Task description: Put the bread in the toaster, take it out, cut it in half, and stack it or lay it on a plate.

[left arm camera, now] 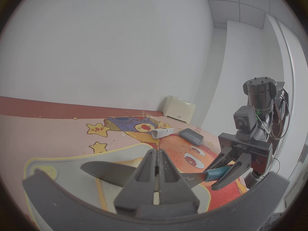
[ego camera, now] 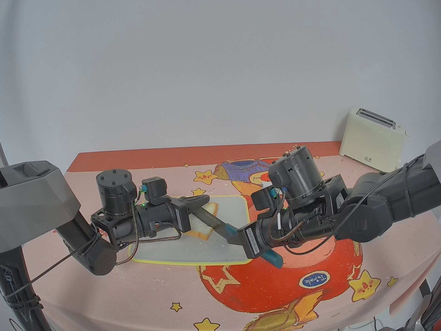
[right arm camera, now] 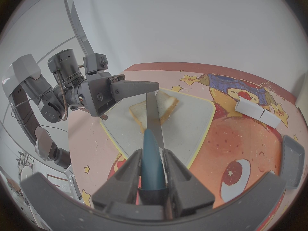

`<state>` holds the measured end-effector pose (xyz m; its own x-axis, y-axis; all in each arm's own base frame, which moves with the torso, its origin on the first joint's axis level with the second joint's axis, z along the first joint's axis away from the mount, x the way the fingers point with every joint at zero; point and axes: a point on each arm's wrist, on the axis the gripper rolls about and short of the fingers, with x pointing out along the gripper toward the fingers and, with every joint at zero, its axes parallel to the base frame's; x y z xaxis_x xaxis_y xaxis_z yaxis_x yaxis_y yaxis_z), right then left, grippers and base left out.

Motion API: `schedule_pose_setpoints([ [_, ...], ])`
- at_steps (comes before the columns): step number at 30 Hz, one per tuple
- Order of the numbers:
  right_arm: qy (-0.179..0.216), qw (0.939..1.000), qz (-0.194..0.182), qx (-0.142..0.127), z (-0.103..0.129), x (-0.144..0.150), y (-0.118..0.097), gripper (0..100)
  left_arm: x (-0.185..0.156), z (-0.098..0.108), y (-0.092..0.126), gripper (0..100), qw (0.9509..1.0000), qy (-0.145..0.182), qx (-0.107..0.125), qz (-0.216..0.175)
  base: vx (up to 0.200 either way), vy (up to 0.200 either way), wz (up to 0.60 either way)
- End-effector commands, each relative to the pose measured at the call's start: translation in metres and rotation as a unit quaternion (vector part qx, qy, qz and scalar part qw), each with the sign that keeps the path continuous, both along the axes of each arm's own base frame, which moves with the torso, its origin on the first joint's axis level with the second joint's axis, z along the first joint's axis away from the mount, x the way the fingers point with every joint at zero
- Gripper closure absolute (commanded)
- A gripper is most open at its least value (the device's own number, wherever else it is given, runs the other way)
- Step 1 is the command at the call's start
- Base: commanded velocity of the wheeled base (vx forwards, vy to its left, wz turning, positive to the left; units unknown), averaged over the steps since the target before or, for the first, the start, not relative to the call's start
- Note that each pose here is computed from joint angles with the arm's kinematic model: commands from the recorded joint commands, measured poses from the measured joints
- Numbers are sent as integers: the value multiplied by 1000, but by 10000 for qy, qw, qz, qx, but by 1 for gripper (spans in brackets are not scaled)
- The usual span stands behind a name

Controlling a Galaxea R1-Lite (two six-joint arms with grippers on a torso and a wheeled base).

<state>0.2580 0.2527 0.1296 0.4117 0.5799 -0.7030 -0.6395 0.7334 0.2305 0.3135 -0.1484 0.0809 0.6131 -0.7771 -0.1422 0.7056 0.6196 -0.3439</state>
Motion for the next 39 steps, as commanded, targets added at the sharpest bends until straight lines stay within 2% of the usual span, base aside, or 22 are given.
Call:
schedule_pose_setpoints([
  [1, 65, 10000, -15, -66, -6, 1, -1, 100, 0, 6, 0, 100, 10000, -86, -47, 2, 0, 0, 0],
  [16, -260, 9994, 8, 248, 21, 5, 6, 100, 1, 0, 2, 100, 10000, -1, -1, 39, 0, 0, 0],
  [27, 26, 10000, -44, -20, -3, 3, -1, 100, 1, 3, 3, 100, 10000, -44, -19, 46, 0, 0, 0],
  [33, 65, 9999, -67, -57, -5, 2, -4, 100, 1, 5, 2, 100, 10000, -80, -42, 40, 0, 0, 0],
  [39, -53, 9999, -72, 63, 5, 4, -3, 100, 2, 1, 2, 100, 10000, -29, -13, 46, 0, 0, 0],
])
